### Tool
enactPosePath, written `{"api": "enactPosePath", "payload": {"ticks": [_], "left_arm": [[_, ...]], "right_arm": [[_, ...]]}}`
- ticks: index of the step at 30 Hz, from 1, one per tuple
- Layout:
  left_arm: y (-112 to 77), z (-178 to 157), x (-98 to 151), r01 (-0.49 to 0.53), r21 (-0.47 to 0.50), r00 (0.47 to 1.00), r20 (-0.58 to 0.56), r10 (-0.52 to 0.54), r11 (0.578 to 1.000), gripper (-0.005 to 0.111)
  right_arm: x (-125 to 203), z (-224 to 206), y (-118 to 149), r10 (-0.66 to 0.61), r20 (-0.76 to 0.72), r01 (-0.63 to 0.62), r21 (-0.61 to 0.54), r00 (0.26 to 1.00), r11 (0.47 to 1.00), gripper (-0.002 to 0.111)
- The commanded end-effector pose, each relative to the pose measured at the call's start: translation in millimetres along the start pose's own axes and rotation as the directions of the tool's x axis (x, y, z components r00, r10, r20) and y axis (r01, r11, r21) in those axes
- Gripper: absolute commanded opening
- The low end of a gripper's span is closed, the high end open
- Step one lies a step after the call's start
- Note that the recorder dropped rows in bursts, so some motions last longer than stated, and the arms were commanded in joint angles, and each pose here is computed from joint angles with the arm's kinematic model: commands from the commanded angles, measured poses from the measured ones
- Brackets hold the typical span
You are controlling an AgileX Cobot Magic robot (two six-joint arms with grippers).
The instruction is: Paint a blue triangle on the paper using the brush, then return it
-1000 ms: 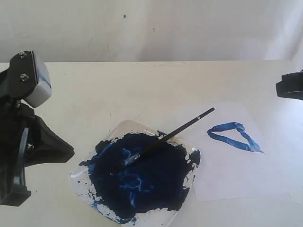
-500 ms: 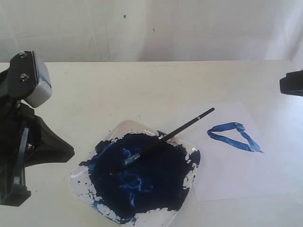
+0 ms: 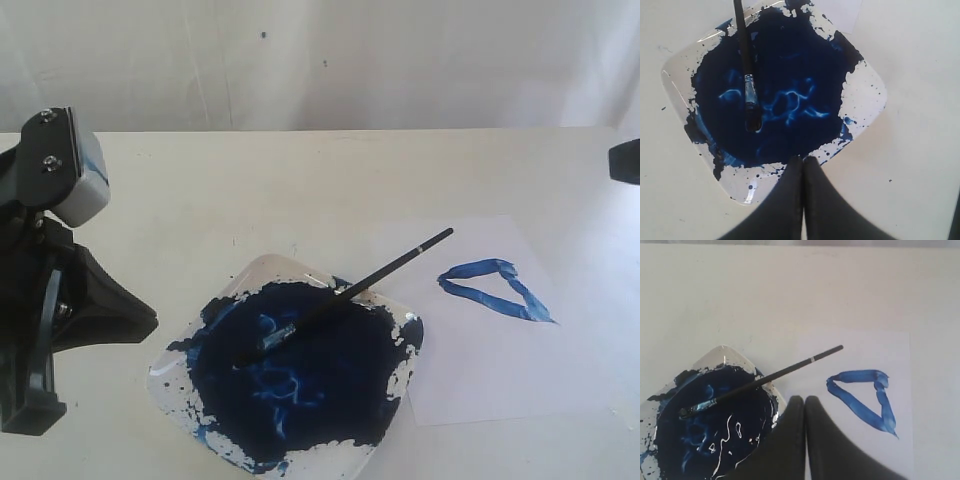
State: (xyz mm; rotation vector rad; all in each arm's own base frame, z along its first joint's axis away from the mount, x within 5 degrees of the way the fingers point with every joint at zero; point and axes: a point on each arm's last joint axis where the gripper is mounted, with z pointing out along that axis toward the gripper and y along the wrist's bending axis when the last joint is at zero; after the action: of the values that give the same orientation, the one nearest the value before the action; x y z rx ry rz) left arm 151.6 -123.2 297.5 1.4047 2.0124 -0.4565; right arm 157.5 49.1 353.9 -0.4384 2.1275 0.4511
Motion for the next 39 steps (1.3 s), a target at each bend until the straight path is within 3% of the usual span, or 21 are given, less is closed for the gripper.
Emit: {"api": "enactPosePath", "payload": {"ticks": [1, 9, 18, 23, 27, 33, 39], "left_arm": [[-2.3, -0.4, 1.1, 0.020, 0.013, 1.000, 0.006, -0.020, 1.000, 0.000], [-2.3, -0.4, 1.1, 0.020, 0.013, 1.000, 0.006, -0.020, 1.000, 0.000], [-2.2, -0.4, 1.0, 0.020, 0.012, 1.000, 0.007, -0.020, 1.000, 0.000], [-2.1, -0.4, 0.9, 0.020, 0.010, 1.000, 0.008, -0.020, 1.000, 0.000], [-2.1, -0.4, 0.9, 0.020, 0.010, 1.000, 0.008, -0.020, 1.000, 0.000], [-2.1, -0.4, 0.9, 0.020, 0.010, 1.000, 0.008, -0.020, 1.000, 0.000], [-2.1, -0.4, 0.9, 0.020, 0.010, 1.000, 0.008, -0.020, 1.000, 0.000]], "right_arm": [[1.4, -34.0, 19.8, -0.105, 0.131, 0.104, 0.015, 0.986, 0.994, 0.000], [25.4, -114.3, 56.8, -0.229, 0.420, 0.227, 0.056, 0.878, 0.972, 0.000], [31.5, -145.0, 63.9, -0.116, 0.600, 0.108, 0.049, 0.791, 0.993, 0.000], [29.5, -133.3, 56.4, -0.065, 0.609, 0.048, 0.044, 0.791, 0.998, 0.000], [45.2, -111.5, 40.7, -0.106, 0.531, 0.030, 0.150, 0.840, 0.988, 0.000], [75.3, -85.1, 16.4, -0.018, 0.520, -0.130, 0.247, 0.854, 0.960, 0.000], [109.4, -59.6, 6.2, -0.090, 0.519, -0.085, 0.303, 0.850, 0.949, 0.000]]}}
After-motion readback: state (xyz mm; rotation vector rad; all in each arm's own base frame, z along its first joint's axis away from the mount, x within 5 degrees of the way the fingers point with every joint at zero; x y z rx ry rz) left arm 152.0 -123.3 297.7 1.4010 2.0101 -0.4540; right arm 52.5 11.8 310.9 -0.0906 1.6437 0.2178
